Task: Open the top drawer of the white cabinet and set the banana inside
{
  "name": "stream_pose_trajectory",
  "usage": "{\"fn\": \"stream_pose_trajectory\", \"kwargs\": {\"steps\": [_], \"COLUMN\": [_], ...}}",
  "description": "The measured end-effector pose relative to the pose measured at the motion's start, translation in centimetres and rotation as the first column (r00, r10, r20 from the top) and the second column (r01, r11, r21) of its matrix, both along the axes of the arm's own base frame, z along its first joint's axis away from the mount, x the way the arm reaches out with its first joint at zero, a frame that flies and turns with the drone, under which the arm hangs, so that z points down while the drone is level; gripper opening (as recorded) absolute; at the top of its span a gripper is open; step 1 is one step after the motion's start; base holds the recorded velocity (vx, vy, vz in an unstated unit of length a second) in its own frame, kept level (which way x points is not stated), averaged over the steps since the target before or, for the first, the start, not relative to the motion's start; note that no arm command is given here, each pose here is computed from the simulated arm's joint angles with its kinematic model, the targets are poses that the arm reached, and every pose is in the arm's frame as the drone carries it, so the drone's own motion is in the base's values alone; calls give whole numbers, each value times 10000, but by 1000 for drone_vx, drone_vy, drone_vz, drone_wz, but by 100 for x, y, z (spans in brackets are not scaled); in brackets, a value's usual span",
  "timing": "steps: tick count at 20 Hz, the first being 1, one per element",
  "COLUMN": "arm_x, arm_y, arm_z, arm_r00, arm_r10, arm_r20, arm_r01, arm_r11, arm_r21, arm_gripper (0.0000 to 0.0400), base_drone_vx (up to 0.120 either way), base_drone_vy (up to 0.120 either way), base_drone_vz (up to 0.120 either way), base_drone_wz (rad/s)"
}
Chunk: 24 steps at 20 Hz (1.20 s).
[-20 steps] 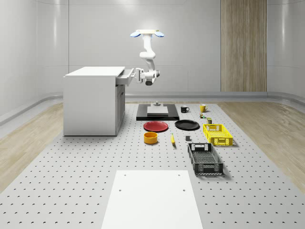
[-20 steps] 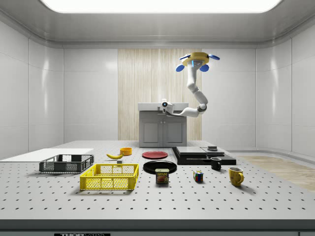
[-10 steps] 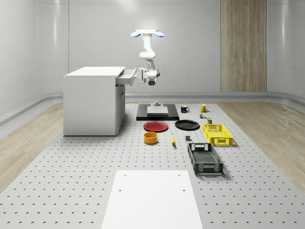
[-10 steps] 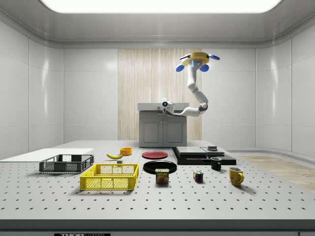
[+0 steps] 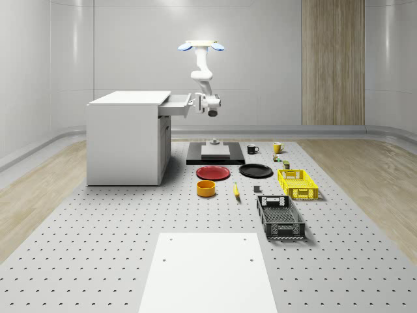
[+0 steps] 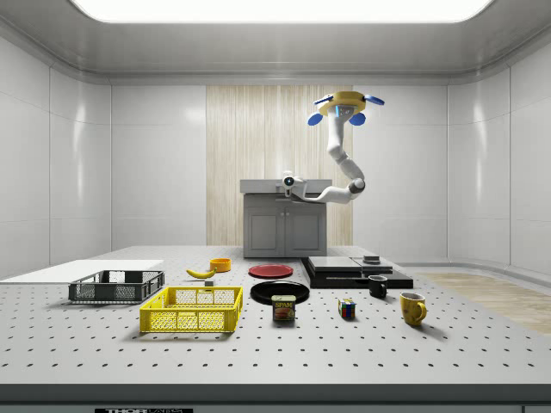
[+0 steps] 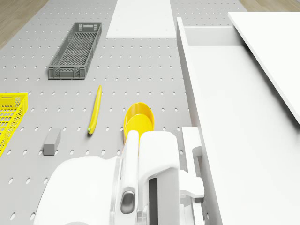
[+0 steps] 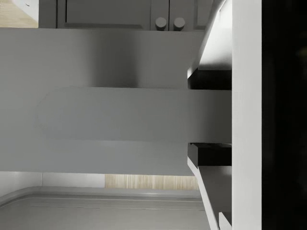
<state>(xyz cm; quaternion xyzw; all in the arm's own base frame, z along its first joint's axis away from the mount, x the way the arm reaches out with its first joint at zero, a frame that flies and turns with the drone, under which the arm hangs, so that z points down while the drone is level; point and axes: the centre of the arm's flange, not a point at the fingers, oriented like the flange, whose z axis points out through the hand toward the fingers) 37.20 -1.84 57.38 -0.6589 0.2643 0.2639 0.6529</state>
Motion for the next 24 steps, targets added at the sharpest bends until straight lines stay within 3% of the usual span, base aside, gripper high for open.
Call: {"fn": "stream_pose_trajectory", "kwargs": {"steps": [2,3,4,7,10,13,17,24], "arm_x": [-2,14,-12,-13,-9,-4,1,5], "arm_y": [-112,-157,-242,-408,-556,-656,-730,-775], "arm_z": [11,-108,-64,-22,3,20,31,37], "arm_r00": [10000,9994,9998,9998,9998,9999,9999,9999], "arm_r10": [-2,18,28,14,5,1,-1,-2], "arm_r20": [-69,336,-220,-189,-177,-171,-167,-165], "arm_r01": [2,-15,-35,-17,-6,-1,2,3], "arm_r11": [10000,10000,9996,9999,10000,10000,10000,10000], "arm_r21": [13,-87,-293,-149,-56,-2,35,61], "arm_gripper": [124,217,216,157,273,340,378,396], "base_drone_vx": [0,0,0,0,0,0,0,0], "base_drone_vy": [0,0,0,0,40,120,120,120], "base_drone_vz": [0,0,0,0,0,0,0,0], "base_drone_wz": [0,0,0,0,0,0,0,0]}}
